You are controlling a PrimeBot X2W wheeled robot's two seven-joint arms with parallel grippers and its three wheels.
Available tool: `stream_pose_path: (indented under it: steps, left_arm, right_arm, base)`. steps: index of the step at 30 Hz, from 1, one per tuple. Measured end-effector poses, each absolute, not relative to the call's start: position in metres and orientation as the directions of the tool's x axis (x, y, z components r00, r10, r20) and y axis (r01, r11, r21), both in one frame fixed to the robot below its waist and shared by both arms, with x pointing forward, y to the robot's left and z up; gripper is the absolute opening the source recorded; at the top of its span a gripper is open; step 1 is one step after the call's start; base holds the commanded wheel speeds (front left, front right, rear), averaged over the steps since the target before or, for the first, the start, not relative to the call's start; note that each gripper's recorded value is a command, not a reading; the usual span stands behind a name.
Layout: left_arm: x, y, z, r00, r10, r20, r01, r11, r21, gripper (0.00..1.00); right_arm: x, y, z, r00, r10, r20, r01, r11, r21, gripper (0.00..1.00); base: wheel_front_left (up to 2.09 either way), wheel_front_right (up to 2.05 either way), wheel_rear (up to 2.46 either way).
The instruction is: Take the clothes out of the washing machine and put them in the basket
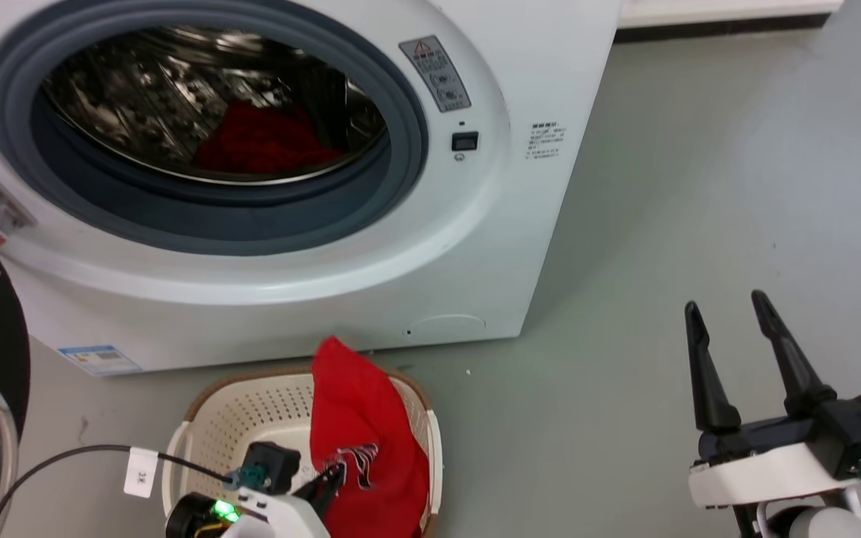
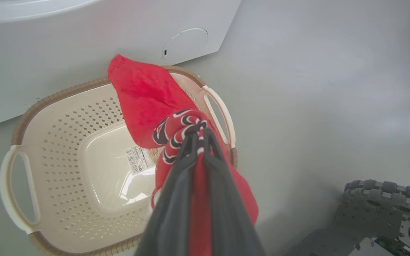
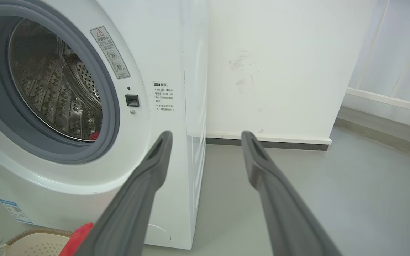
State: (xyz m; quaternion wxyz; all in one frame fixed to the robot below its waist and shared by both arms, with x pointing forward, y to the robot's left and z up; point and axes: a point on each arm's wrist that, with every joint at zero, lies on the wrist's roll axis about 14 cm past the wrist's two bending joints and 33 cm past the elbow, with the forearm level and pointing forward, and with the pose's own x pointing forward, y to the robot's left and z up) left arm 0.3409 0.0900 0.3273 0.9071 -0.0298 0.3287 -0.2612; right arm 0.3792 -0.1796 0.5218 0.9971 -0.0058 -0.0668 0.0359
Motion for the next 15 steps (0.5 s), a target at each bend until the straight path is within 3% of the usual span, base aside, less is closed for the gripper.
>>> stream_pose_path:
  steps: [15]
  left_arm:
    - [0.394, 0.116, 0.241, 0.579, -0.352, -0.736, 0.313, 0.929, -0.198, 0.0]
  right_arm:
    - [0.436, -0.194, 0.48, 0.998, 0.04, 0.052, -0.039, 0.999, -0.024, 1.0]
  base:
    - [0.0, 0.0, 0.0]
